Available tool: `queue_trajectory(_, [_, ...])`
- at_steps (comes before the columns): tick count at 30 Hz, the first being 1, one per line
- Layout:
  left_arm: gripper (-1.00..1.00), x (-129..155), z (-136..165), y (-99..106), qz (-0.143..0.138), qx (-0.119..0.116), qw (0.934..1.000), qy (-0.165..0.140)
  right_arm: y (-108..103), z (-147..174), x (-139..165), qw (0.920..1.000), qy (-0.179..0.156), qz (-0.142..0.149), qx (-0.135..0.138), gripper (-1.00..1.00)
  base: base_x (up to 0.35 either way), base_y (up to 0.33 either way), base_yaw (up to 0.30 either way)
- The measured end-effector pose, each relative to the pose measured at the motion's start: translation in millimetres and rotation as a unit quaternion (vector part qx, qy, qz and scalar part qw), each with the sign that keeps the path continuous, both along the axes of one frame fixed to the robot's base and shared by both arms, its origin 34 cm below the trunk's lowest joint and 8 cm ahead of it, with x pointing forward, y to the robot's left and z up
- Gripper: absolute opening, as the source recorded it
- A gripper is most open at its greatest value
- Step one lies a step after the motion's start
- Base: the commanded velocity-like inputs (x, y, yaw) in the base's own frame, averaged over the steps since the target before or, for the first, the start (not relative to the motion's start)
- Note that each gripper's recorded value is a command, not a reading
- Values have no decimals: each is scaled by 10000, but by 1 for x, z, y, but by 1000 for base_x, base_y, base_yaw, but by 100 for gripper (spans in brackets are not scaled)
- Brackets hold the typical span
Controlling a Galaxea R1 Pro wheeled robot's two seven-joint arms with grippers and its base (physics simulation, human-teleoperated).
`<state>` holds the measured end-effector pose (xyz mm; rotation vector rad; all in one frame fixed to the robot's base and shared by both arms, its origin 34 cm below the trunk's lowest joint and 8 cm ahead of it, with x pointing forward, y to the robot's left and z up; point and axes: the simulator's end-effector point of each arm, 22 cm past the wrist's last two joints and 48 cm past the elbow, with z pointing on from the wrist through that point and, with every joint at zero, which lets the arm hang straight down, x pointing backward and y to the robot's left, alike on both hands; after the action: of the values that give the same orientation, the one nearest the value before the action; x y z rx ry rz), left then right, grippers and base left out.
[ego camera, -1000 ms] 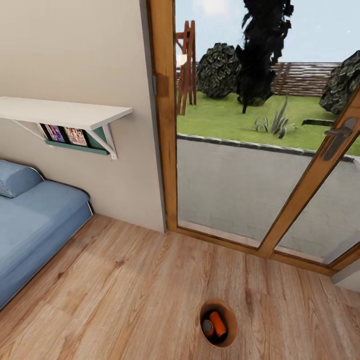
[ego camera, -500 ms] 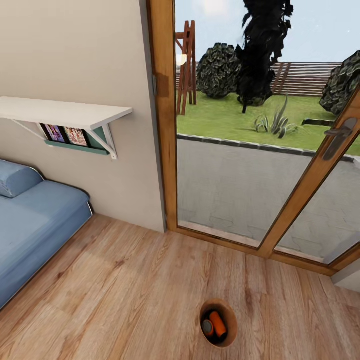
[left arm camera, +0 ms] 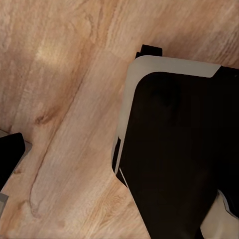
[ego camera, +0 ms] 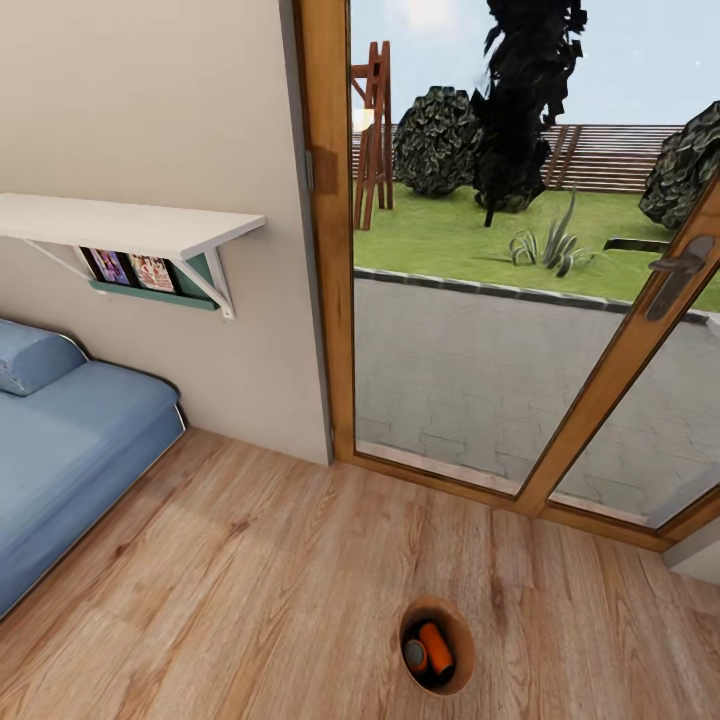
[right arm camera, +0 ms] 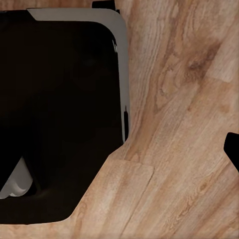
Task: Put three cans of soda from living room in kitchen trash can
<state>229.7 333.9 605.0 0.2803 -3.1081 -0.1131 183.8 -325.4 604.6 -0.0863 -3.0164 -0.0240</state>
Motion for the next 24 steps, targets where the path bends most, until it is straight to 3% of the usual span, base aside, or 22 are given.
queue_trajectory(24, [100, 0, 0, 0, -1, 0, 10000, 2, 0, 0, 0, 10000, -2, -4, -1, 100, 0, 0, 0])
